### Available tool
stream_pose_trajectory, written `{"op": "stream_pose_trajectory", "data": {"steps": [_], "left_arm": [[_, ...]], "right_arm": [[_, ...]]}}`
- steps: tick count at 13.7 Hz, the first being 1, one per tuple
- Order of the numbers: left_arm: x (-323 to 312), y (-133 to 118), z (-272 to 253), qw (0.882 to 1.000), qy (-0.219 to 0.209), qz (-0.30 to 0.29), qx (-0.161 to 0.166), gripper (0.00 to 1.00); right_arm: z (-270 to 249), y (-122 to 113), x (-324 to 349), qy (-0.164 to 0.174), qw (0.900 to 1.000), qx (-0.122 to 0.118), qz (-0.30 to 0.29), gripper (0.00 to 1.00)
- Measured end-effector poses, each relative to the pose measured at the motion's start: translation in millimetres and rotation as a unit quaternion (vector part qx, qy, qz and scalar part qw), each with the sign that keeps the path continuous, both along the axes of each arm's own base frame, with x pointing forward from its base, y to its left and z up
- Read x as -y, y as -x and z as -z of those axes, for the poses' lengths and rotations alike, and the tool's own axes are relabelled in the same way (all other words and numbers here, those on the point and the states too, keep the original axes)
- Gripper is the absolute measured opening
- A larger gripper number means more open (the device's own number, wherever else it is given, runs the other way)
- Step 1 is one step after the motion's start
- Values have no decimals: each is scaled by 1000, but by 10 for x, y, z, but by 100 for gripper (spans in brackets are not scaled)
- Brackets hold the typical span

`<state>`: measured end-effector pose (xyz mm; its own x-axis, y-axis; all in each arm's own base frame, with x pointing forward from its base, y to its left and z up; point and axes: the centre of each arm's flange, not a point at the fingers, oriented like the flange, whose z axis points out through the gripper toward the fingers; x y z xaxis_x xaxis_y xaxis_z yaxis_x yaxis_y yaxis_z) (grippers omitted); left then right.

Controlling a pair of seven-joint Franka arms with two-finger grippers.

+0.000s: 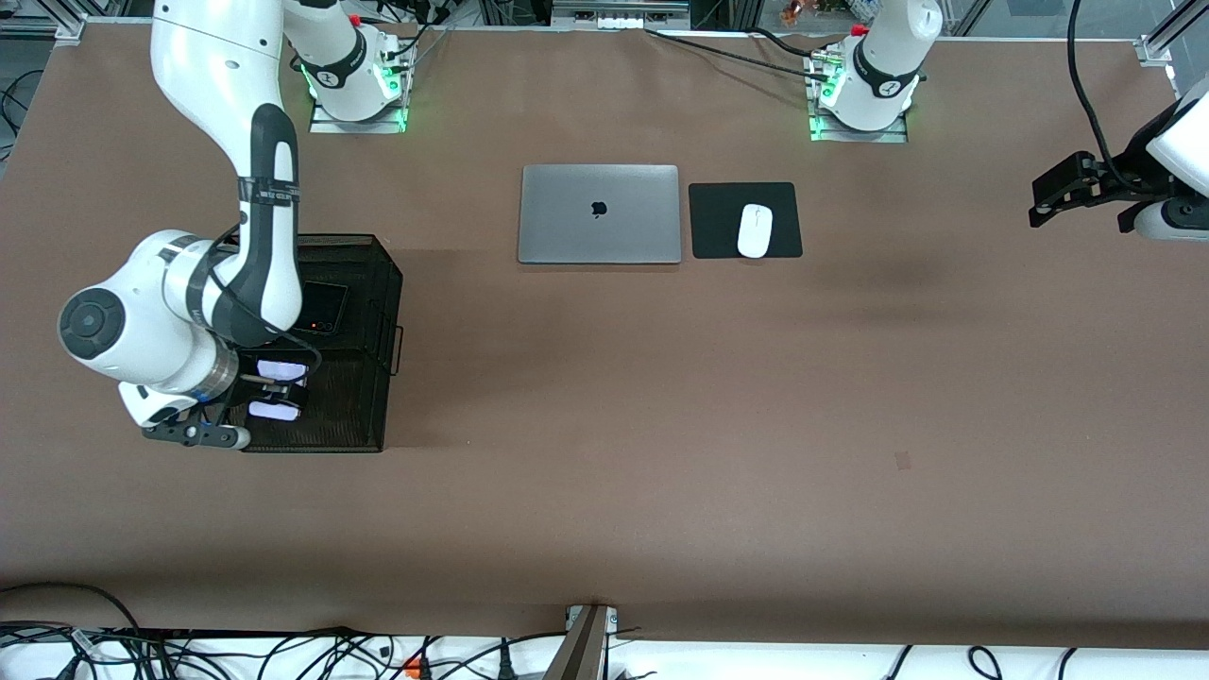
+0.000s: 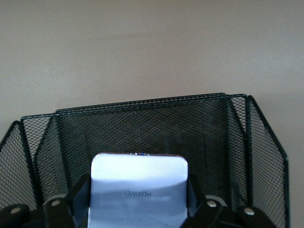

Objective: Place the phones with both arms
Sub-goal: 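Lower the white phone into the basket and open the right gripper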

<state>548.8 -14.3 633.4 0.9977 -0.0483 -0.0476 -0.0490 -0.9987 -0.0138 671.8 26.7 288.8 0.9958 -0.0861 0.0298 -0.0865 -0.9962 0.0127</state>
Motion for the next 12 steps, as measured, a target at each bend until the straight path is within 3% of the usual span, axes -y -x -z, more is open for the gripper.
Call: {"op": "stream_pose_trajectory", "data": {"steps": [10, 12], "left_arm": [[-23, -10, -6, 1000, 0, -2, 4, 100], [-24, -11, -8, 1000, 0, -2, 5, 100]], "right_arm": [[299, 102, 26, -10, 1000, 6, 3, 83], [287, 93, 21, -16, 1000, 11, 7, 87]]}}
